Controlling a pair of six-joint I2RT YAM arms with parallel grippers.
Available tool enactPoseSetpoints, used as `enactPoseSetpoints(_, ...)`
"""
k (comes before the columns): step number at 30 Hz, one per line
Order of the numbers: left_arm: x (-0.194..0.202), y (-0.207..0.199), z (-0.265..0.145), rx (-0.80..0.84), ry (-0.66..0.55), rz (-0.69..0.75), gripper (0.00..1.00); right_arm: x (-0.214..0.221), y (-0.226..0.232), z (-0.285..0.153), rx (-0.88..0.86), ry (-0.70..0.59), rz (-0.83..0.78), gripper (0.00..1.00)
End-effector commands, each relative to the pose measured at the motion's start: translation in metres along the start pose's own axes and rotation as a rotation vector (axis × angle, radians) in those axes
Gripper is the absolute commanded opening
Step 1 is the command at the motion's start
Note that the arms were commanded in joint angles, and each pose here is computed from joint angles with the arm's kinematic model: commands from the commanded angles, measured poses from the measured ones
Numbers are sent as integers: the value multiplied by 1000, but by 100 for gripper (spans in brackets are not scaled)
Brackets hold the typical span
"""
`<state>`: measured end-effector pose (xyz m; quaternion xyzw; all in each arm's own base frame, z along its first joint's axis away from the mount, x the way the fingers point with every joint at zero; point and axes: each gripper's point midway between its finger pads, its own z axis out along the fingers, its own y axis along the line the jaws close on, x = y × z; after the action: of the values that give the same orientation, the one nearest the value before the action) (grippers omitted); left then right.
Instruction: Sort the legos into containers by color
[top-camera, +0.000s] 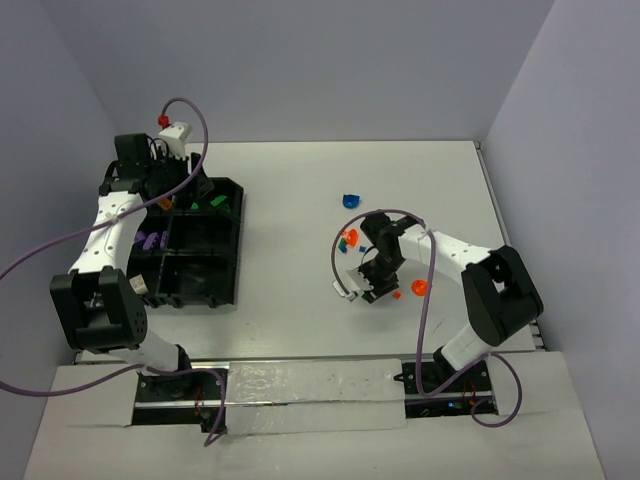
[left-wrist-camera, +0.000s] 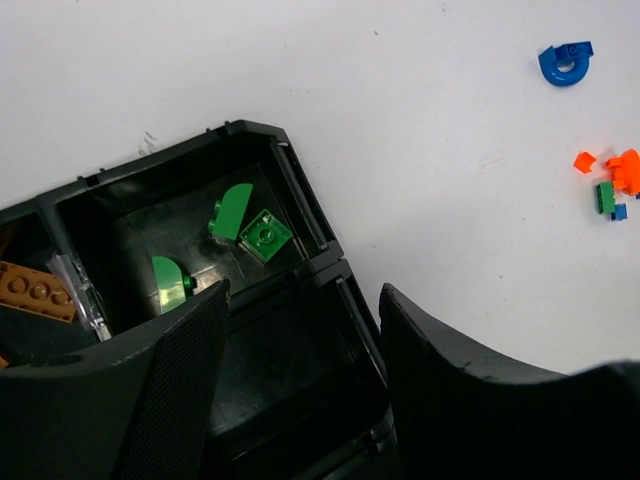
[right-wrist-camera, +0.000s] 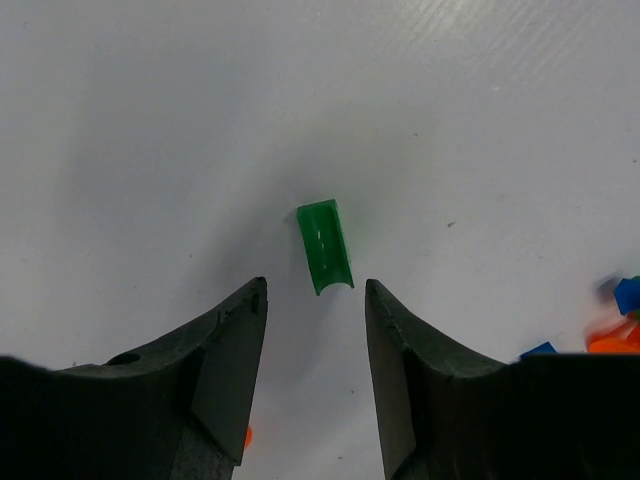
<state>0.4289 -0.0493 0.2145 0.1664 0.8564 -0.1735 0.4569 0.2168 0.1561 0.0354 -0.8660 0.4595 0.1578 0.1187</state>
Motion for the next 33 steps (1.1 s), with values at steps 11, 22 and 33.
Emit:
enactPoseSetpoints(11, -9, -3, -6, 7, -34, 2, 67, 13, -6, 23, 6, 49, -69, 48)
enactPoseSetpoints(22, -25, -26, -18, 96, -141, 25, 65, -16, -25, -1, 106, -54, 53, 2)
enactPoseSetpoints(33, -35, -137, -52, 586, -297, 196, 72, -141, -152, -131, 270, -596, 419, 0)
